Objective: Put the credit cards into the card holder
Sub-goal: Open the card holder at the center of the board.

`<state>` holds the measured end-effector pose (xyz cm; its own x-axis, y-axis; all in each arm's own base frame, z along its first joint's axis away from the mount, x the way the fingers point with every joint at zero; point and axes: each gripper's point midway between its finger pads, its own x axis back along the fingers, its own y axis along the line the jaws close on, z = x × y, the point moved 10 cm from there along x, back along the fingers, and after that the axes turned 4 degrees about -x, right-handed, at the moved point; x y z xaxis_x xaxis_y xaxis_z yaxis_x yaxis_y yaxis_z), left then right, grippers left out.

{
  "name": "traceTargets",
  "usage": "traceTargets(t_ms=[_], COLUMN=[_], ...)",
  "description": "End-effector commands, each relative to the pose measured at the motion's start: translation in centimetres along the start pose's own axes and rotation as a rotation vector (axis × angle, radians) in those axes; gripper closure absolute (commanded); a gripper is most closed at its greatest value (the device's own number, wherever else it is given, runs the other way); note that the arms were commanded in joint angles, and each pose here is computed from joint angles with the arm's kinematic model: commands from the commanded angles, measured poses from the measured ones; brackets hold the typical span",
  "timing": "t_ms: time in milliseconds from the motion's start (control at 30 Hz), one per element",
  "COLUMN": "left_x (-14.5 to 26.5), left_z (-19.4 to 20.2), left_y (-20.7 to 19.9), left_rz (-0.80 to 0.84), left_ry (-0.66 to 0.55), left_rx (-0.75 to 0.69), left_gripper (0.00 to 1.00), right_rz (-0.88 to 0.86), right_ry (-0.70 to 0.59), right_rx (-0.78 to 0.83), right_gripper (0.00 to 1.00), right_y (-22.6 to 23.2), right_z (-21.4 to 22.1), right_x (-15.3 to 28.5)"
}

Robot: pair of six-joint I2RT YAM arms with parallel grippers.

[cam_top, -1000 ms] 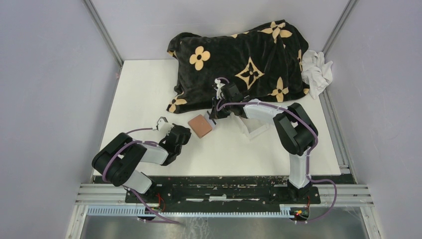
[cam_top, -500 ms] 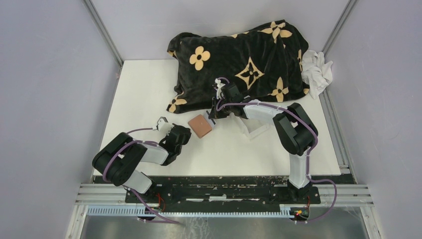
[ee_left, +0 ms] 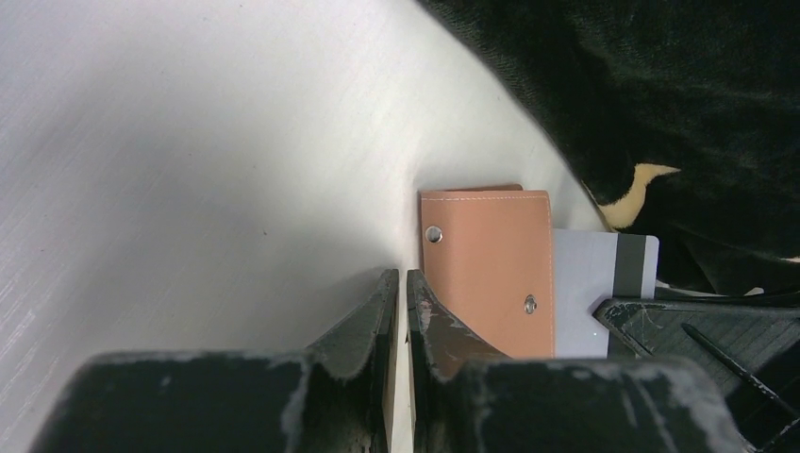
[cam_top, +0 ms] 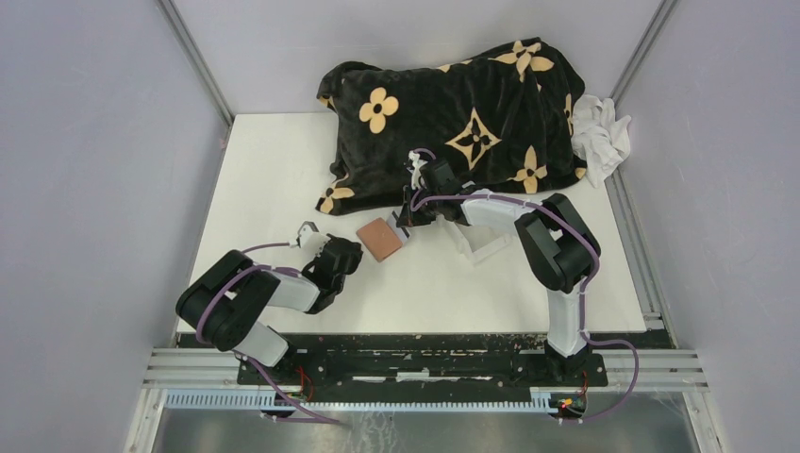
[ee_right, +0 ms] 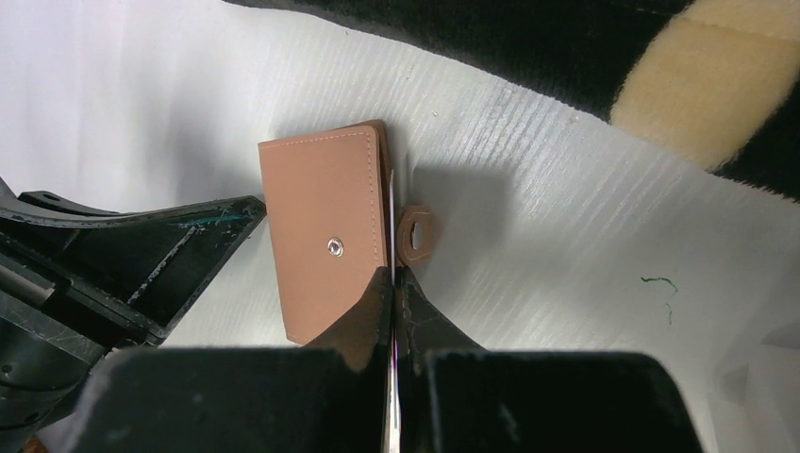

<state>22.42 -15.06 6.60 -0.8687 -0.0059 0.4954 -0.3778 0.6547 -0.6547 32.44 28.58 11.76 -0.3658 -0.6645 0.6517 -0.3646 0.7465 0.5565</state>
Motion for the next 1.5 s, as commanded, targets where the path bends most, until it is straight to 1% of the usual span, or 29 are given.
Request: traceTargets(t_ms=[0, 400, 1467], left_x=[0.1, 0.08, 0.11], left_z=[0.96, 1.01, 1.06], left_y=[2.46, 2.5, 2.56], left_rz=[-0.098, -0.098, -0.098], left_ry=[0.048, 0.05, 0.055], left_rx=[-0.048, -0.047, -0.049], left_gripper=[0.85, 0.85, 0.86], right_rz=[-0.025, -0.028, -0.064], right_ry=[-0.03, -0.023, -0.049], right_rx=[0.005, -0.005, -0.014], right_gripper=[0.99, 0.99, 0.99], right_y=[-0.02, -0.26, 0.69], right_z=[-0.44, -0.21, -0.86], right_x=[-0.4, -0.76, 0.17])
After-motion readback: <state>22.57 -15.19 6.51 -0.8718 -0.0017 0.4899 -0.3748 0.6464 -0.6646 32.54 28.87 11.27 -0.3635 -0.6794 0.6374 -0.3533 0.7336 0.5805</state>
